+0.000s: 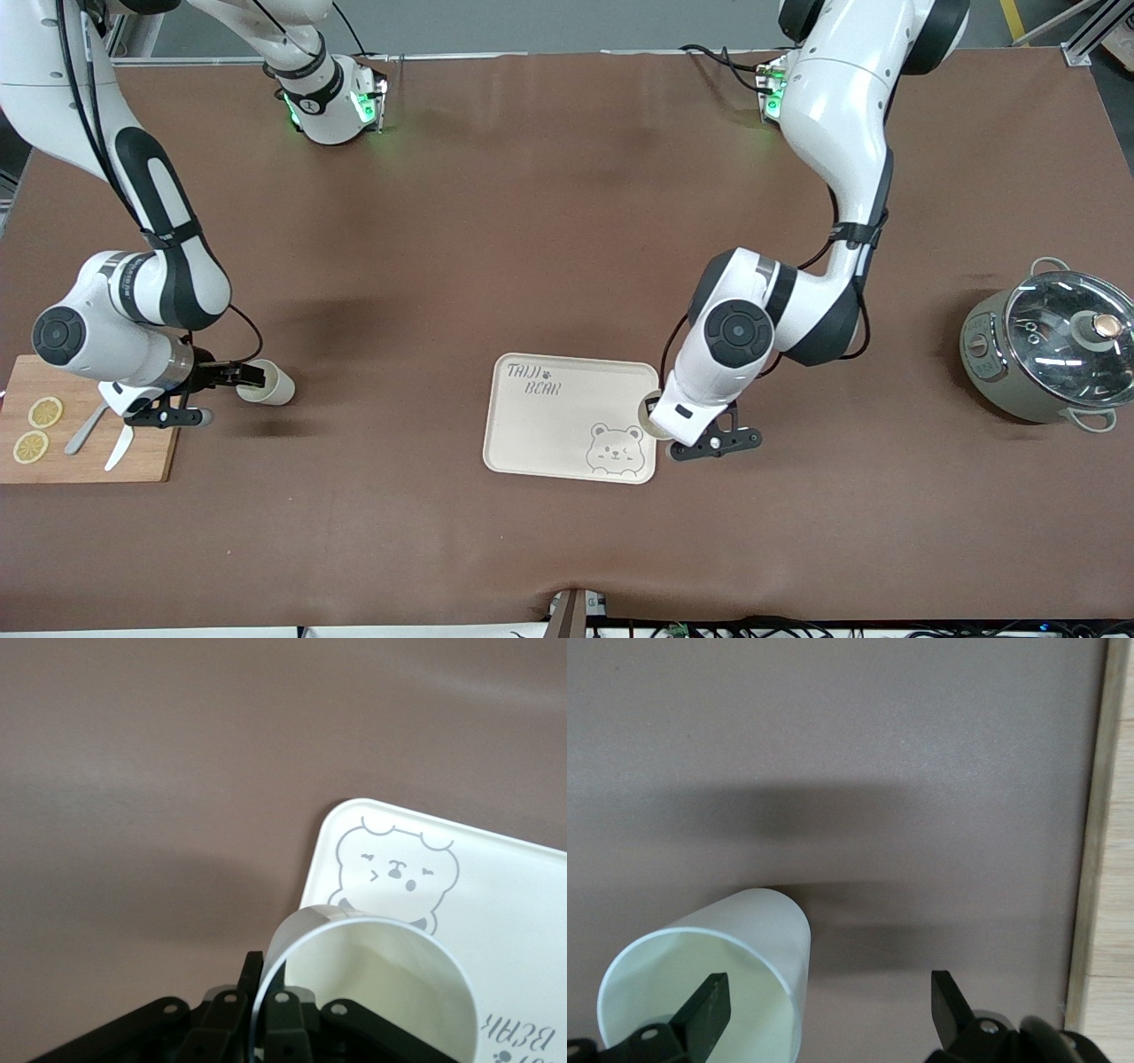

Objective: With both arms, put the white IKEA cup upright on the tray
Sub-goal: 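Carry the cup to the tray while the right gripper grasps its cup, then set the cup on the tray while the right gripper carries its cup over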

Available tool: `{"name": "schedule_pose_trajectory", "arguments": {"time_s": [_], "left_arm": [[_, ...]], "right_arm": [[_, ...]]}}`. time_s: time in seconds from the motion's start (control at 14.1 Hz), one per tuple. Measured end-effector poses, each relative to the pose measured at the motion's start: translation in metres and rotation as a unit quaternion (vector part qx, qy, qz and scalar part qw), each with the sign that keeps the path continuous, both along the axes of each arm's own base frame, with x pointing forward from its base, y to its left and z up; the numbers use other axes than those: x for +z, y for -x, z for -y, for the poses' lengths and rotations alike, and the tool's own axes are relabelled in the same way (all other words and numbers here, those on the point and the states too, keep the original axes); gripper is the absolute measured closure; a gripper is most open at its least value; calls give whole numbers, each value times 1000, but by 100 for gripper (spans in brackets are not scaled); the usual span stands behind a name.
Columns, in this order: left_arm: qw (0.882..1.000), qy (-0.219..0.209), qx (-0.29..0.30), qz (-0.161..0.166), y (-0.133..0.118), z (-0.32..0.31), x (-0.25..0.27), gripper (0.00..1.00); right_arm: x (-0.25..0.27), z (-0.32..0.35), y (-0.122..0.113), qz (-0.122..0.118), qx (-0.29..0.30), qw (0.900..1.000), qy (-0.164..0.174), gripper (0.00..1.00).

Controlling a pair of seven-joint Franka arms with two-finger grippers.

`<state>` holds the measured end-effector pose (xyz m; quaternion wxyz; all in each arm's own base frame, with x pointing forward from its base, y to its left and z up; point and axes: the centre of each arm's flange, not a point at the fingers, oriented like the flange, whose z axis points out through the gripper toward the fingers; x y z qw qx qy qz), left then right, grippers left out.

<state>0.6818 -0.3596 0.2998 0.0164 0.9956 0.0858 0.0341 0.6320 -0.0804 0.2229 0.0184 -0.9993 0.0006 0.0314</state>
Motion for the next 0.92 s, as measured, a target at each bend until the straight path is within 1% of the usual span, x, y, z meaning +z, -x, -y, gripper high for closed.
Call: {"name": "schedule_pose_trajectory", "arguments": {"time_s": [0.14,0.35,0.57,0.71,0.78,0.85,0.92], "left_arm": [[1000,11,8,20,0,17,-12,96],[999,24,19,40,6,40,-34,96],[997,41,23,58,7,52,-45,96],[996,48,24,69,5,54,-50,96],[996,51,24,74,5,54,-52,96],[995,54,25,78,4,55,-53,96],[995,56,26,82,3,55,-54,96]], "right_arm": [[-1,0,0,0,0,1000,0,0],[-1,-1,0,-1,1,1000,0,0],[-1,-1,0,0,1,1000,0,0],[-1,-1,0,0,1,1000,0,4],[-1,-1,0,0,1,1000,0,12],[-1,-1,0,0,1,1000,0,26],[-1,-1,0,0,1,1000,0,37]]}}
